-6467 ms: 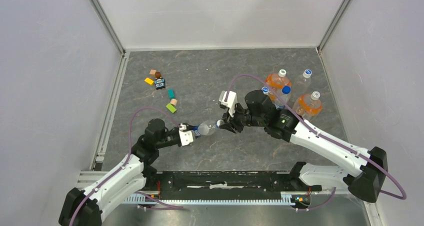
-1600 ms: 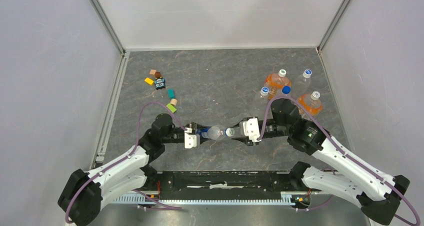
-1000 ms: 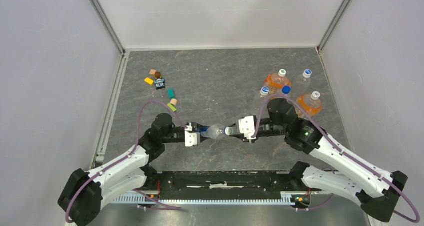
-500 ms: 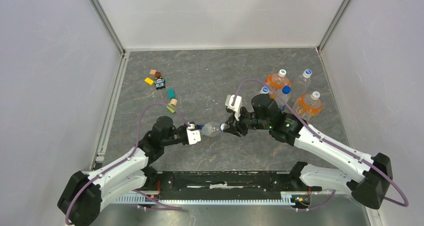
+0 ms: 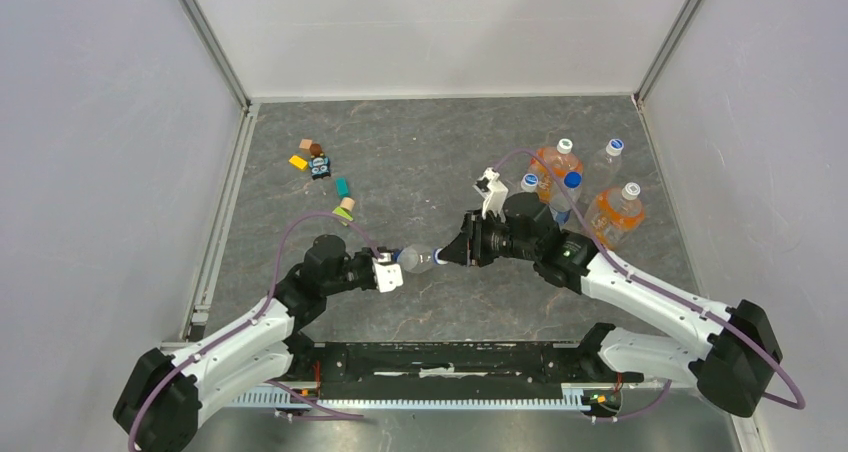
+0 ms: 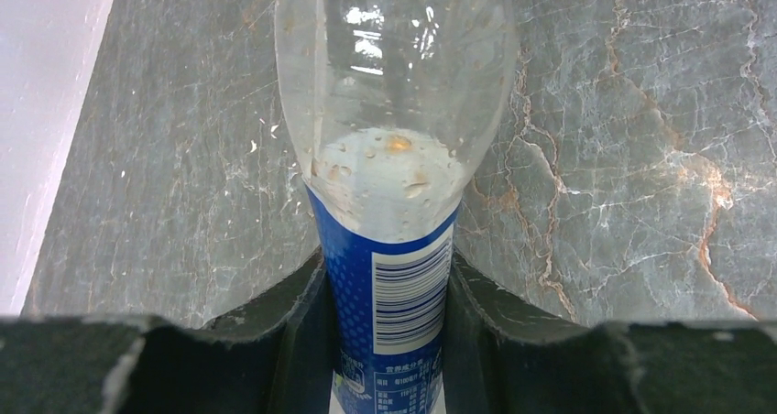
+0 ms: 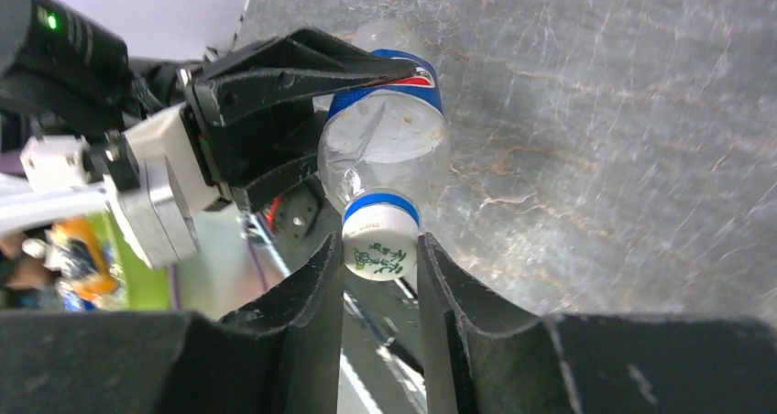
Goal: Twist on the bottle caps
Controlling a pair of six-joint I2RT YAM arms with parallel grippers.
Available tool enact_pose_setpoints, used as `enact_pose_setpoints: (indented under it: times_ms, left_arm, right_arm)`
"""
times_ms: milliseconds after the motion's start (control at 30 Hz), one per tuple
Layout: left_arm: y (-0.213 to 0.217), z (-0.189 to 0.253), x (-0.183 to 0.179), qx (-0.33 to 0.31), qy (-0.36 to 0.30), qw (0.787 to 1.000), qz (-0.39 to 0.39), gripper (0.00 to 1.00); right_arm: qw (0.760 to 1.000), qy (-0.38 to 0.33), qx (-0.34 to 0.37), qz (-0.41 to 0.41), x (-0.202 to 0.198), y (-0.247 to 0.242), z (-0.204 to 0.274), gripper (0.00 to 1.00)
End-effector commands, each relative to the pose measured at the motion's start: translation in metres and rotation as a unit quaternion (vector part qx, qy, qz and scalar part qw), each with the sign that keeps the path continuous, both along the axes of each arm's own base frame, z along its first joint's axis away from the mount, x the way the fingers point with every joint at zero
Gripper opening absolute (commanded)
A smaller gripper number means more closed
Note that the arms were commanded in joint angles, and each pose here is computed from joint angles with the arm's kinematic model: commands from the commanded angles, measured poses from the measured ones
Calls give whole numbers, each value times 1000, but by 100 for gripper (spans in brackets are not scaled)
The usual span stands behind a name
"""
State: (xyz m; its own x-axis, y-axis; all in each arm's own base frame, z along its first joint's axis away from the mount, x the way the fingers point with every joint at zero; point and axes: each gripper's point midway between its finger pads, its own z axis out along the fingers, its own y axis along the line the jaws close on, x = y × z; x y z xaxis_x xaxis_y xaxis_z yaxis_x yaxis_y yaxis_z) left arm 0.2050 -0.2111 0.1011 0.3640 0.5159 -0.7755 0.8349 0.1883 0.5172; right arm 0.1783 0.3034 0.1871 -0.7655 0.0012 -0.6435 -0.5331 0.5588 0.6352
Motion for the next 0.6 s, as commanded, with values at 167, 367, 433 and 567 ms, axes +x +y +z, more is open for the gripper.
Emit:
enact_pose_setpoints:
  times_ms: [167,367,433,567]
  left_arm:
    - [-26,67,3,-57,-110,991,-56,44]
    - [-26,63,3,-51,-96,993,-54,45]
    - [-27,61,2,-51,-88,993,-54,45]
    - [-28,59,1,-50,-78,994,-59,45]
  right_arm:
    - [990,85,71,-86,2,5,28,38]
    - [997,-32,67,-32,4,3,54,62]
    - [993,-96,75,-4,2,1,69,69]
    - [968,-235,91,22,1,-11,109,83]
